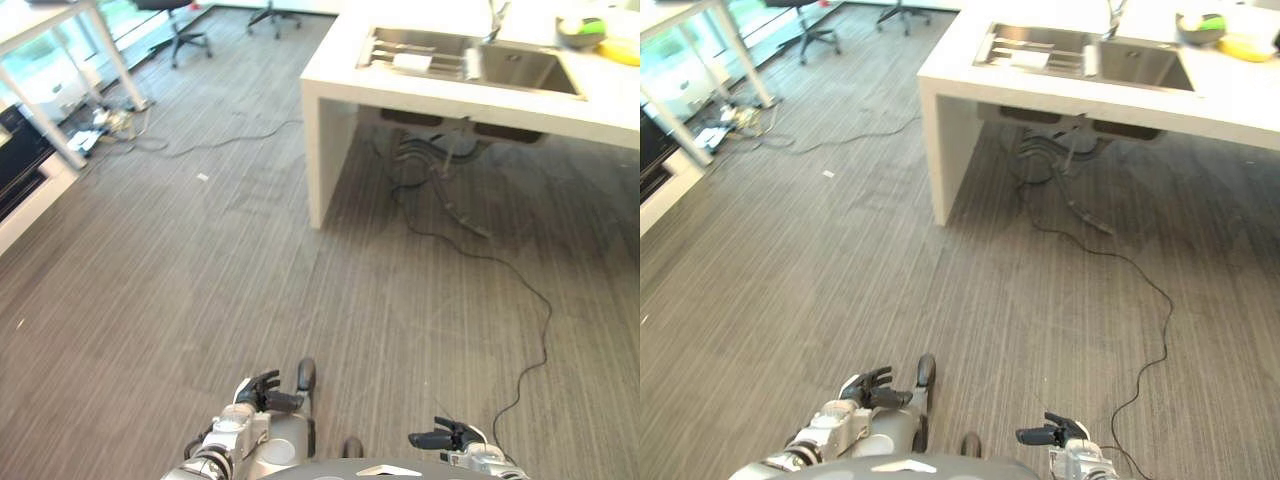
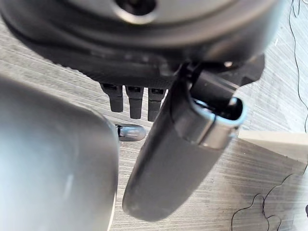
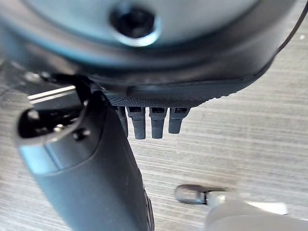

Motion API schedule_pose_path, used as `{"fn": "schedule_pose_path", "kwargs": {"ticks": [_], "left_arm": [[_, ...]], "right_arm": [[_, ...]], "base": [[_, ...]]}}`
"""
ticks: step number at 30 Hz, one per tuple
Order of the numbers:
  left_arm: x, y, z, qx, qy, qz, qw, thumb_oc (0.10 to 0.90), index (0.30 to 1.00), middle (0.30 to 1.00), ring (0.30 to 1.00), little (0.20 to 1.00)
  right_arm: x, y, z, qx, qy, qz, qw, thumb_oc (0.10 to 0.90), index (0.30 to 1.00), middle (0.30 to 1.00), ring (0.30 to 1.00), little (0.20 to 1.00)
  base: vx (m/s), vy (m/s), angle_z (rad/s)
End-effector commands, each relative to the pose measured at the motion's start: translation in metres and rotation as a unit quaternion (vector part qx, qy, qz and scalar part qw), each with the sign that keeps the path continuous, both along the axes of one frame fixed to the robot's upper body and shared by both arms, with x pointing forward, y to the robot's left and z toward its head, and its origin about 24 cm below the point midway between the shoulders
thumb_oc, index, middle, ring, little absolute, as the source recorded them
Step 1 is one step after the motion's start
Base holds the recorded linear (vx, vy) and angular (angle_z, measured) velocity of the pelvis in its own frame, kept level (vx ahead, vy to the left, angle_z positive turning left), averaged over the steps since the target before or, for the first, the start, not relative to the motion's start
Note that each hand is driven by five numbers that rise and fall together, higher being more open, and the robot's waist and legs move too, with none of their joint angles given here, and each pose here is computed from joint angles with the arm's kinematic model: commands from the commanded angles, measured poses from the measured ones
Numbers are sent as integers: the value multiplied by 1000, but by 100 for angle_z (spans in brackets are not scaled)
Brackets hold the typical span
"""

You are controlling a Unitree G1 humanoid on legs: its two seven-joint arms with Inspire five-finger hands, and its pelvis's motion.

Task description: Place the dishes in the dishwasher.

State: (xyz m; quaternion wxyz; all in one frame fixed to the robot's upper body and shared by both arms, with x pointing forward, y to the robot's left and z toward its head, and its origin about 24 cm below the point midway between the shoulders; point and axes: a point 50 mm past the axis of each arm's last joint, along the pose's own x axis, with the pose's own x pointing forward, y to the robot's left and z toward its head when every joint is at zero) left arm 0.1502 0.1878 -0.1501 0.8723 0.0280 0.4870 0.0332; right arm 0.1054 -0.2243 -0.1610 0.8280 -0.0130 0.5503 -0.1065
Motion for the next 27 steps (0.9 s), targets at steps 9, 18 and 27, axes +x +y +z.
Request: {"fn": "schedule_pose_path", "kwargs": {"ticks": [9, 18, 27], "left_arm": [[-14, -3, 0, 11, -11, -57, 998, 800, 900, 900, 900, 900], [65, 28, 46, 42, -182, 95, 978, 800, 900, 900, 900, 900], [152, 18, 254, 50, -648, 87, 755, 800, 900, 900, 900, 900]], "right_arm": [[34, 14, 11, 12, -81, 17, 996, 800, 900, 900, 900, 900], [32, 10, 10, 12, -85, -34, 996, 800, 900, 900, 900, 900], [-8, 8, -1, -5, -27, 5, 1000, 800, 900, 900, 900, 900]], "base": [[244, 136, 1], [400, -14, 31], [453, -156, 49]]}}
